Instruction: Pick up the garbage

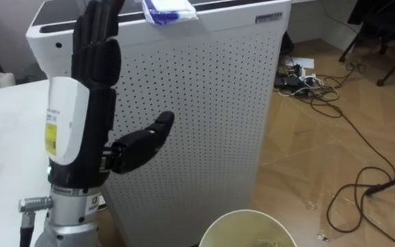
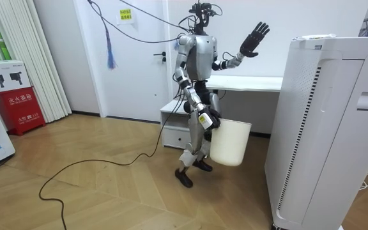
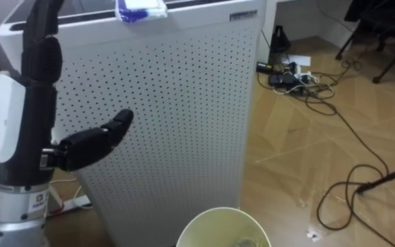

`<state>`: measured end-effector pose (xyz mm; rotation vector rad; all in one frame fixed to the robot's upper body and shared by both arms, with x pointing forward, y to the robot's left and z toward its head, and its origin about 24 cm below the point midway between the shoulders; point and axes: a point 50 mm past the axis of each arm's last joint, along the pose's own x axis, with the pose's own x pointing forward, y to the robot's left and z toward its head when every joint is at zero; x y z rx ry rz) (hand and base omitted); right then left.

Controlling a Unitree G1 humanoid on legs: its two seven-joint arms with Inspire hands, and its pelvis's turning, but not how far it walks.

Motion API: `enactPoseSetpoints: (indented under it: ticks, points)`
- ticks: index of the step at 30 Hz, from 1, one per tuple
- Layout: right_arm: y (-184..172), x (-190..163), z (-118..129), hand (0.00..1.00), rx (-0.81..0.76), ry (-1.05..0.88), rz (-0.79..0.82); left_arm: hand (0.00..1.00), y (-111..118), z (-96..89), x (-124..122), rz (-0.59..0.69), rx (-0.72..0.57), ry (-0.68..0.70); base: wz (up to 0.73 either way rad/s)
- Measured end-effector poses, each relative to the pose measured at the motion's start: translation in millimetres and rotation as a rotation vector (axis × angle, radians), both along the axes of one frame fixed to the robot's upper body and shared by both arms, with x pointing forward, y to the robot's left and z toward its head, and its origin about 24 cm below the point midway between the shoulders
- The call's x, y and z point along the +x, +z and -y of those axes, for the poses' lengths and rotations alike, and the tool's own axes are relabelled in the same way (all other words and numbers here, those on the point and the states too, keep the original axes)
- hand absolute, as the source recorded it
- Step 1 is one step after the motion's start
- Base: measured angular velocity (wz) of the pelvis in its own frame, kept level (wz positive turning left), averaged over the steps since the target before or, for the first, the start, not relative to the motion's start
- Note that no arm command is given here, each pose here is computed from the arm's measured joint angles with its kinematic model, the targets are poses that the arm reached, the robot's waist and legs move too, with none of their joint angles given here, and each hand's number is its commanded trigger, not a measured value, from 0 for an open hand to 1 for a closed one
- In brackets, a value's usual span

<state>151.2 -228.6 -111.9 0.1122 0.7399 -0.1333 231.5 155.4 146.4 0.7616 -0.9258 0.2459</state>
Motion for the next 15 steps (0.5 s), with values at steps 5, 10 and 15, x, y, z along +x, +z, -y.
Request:
enactPoseSetpoints:
  ticks: [5, 10, 15]
  points:
    - [-1, -2, 2, 1.0, -0.023, 0.022, -0.01, 0.0, 6, -0.2, 1, 0.024, 0.0, 0.002, 0.06]
    - [3, 2, 1, 1.0, -0.02, 0.057, 0.011, 0.0, 15, -1.1, -3, 0.066, 0.006, 0.015, -0.01]
    - [8, 7, -3, 1.0, 0.004, 0.103, 0.043, 0.0, 14, -2.3, -1, 0.051, 0.049, 0.047, -0.01]
